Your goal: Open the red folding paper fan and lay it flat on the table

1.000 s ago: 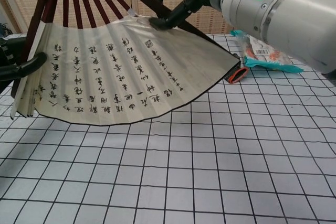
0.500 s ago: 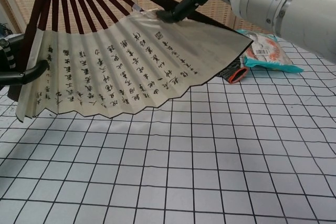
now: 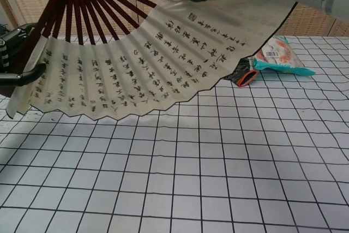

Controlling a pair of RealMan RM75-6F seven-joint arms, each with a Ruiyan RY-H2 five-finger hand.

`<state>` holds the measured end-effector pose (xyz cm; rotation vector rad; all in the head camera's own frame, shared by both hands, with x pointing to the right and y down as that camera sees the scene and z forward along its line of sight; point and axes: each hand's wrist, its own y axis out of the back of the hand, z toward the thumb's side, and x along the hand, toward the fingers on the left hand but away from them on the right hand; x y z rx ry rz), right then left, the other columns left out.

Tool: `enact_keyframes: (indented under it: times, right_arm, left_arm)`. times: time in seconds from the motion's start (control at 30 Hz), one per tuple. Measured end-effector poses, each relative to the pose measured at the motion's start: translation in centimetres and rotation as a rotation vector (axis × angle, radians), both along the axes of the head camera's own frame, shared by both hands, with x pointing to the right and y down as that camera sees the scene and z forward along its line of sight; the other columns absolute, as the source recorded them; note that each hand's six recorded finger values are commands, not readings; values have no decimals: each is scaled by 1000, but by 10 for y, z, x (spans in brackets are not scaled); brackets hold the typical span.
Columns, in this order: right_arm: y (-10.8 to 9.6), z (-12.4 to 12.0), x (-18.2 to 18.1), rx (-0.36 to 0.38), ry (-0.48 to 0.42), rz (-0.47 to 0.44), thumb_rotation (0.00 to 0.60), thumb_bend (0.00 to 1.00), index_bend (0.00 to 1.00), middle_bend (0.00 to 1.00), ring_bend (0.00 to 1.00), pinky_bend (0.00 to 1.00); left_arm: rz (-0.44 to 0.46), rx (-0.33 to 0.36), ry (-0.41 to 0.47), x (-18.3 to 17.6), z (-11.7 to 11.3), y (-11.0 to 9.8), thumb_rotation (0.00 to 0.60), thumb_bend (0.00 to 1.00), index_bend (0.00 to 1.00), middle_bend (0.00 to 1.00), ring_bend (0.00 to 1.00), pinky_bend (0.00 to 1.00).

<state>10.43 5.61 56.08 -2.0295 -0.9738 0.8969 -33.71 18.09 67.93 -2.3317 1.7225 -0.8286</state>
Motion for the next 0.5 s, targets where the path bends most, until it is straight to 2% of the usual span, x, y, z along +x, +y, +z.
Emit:
enact_keyframes:
  times: [0.3,0.5]
  right_arm:
    - [5,-11,18,61,19,-31,600,403,724,108,0,0]
    - [25,-19,21,117,3,-106,600,403,720,108,0,0]
  left_arm:
    - [-18,37,-36,-12,1,-3,600,441,0,0,0,81]
    - [3,86,-58,-13,-5,2,600,441,0,0,0,81]
